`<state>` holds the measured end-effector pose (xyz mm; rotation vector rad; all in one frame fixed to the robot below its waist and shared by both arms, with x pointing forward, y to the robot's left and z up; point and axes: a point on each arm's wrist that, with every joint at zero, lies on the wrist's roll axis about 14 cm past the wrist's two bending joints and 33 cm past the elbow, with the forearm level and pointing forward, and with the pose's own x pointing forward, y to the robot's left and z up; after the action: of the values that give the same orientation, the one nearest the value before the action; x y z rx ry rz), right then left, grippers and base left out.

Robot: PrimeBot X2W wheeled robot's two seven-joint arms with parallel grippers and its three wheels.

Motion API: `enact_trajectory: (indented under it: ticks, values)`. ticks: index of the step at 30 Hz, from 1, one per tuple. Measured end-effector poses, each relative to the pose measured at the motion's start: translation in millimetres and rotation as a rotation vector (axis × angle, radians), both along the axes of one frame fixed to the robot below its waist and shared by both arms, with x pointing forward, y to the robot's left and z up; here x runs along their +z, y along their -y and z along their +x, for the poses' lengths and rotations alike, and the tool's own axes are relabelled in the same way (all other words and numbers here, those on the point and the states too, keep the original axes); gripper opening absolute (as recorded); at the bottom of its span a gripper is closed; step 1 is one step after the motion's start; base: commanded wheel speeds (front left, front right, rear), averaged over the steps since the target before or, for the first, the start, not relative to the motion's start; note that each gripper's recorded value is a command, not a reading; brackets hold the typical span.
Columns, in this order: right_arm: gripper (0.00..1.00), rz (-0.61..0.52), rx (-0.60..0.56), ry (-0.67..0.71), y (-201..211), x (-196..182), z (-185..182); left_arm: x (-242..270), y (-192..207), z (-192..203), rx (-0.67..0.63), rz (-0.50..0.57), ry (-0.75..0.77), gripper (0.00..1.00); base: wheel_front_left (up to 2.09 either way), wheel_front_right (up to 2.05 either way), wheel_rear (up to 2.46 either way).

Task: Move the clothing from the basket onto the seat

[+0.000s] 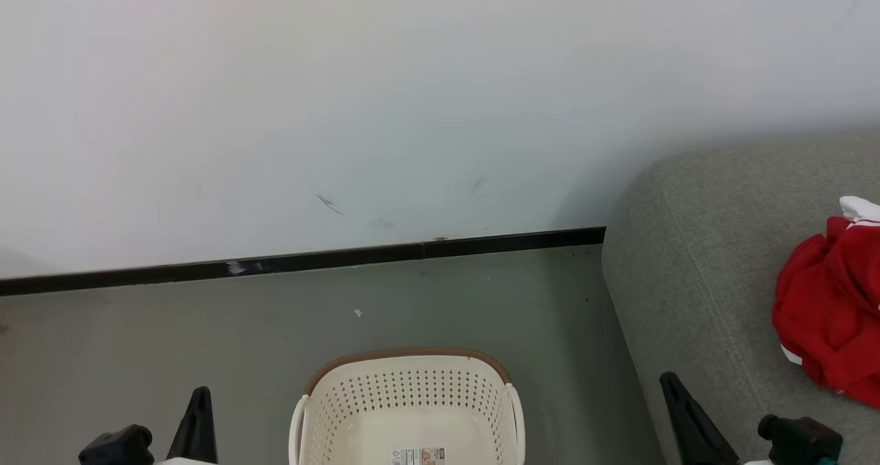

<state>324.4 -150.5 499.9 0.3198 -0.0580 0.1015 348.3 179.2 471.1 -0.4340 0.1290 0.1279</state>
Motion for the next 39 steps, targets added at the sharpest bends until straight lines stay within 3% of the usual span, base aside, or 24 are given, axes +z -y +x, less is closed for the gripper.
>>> enact_trajectory:
  ticks: [39]
  values:
    - [0.0, 0.597, -0.095, -0.125, 35, -15, 23, -9, -2, 7, 0.039, -0.539, -0.055, 0.0, 0.0, 0.0, 0.0]
